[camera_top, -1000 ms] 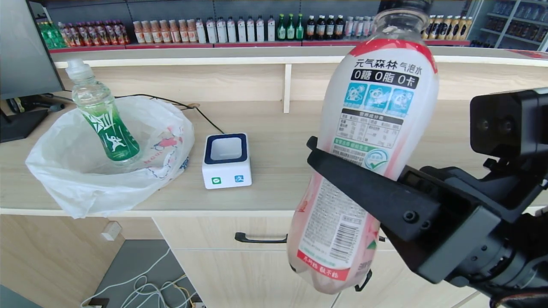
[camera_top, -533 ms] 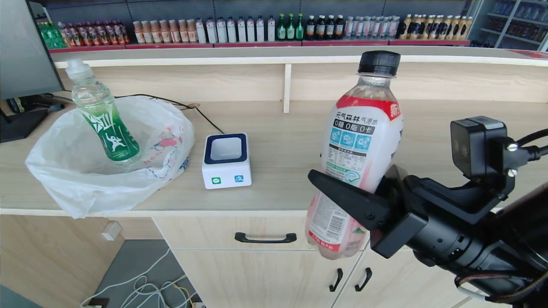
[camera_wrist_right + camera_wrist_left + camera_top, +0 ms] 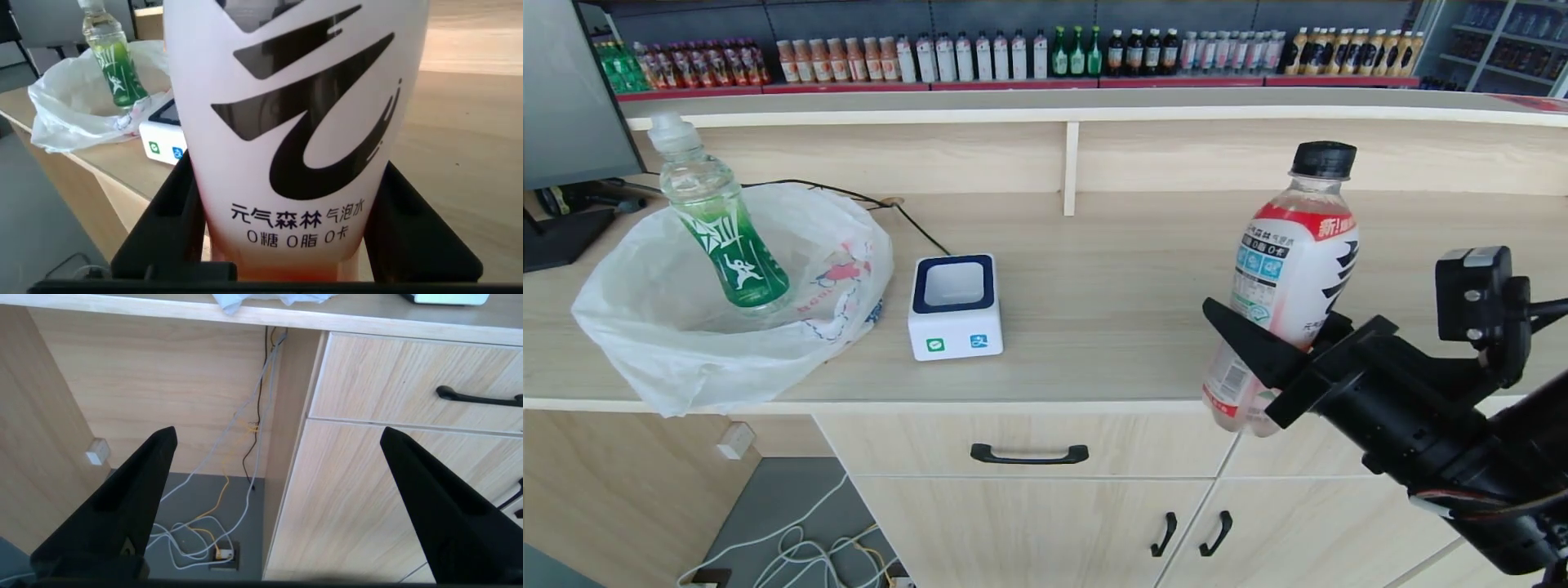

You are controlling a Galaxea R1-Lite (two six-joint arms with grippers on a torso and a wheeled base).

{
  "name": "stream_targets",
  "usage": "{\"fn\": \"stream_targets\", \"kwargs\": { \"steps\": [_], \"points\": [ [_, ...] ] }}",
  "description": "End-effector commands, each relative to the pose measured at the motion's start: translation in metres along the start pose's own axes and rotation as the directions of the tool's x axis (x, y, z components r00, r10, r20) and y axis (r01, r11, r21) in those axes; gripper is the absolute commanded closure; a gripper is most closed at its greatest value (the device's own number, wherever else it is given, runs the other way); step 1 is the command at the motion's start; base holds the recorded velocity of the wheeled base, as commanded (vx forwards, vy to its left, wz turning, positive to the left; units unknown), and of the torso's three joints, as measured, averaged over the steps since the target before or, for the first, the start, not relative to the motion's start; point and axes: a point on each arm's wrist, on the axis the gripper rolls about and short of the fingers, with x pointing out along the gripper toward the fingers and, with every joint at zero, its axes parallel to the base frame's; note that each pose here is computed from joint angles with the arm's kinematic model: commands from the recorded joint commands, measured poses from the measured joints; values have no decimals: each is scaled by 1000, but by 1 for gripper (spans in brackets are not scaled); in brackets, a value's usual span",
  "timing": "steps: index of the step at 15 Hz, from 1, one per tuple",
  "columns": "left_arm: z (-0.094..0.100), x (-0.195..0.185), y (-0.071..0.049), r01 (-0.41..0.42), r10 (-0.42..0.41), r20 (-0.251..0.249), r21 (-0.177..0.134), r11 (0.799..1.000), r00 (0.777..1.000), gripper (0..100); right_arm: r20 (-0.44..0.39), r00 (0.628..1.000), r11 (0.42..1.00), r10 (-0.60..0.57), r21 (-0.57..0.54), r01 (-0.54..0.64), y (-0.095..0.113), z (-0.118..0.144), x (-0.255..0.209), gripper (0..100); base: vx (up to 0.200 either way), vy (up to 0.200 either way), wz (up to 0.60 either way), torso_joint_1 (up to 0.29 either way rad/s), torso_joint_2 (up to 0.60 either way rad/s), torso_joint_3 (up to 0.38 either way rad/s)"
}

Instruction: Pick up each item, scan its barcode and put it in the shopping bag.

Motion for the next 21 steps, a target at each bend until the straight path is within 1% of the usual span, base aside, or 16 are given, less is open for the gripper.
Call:
{"fn": "stream_targets", "kwargs": {
  "steps": [1,2,3,5,6,9,18,21],
  "points": [
    [0,0,0,-1,1,-1,1,1000,1000,0,30,998,998,-52,-21,53,-9,8,-5,100,0,0,0,0,0,0],
    [0,0,0,-1,0,-2,0,1000,1000,0,48,995,996,-86,-33,88,-17,12,-3,100,0,0,0,0,0,0],
    [0,0,0,-1,1,-1,1,1000,1000,0,48,992,992,-115,-45,117,-24,12,-3,100,0,0,0,0,0,0],
    [0,0,0,0,0,-2,1,1000,1000,0,39,989,986,-143,-76,145,-29,11,-7,100,0,0,0,0,0,0],
    [0,0,0,-1,1,-1,0,1000,1000,0,54,983,979,-173,-95,178,-36,15,-13,100,0,0,0,0,0,0],
    [0,0,0,-1,1,-1,0,1000,1000,0,93,956,953,-277,-100,286,-61,25,-19,100,0,0,0,0,0,0],
    [0,0,0,-2,2,-1,-5,1000,1000,0,106,956,954,-275,-96,285,-62,27,-16,100,0,200,0,6,4,3],
    [0,0,0,-2,2,-1,-5,1000,1000,0,141,950,951,-277,-99,292,-64,34,-12,100,0,200,0,1,-1,7]
  ]
}}
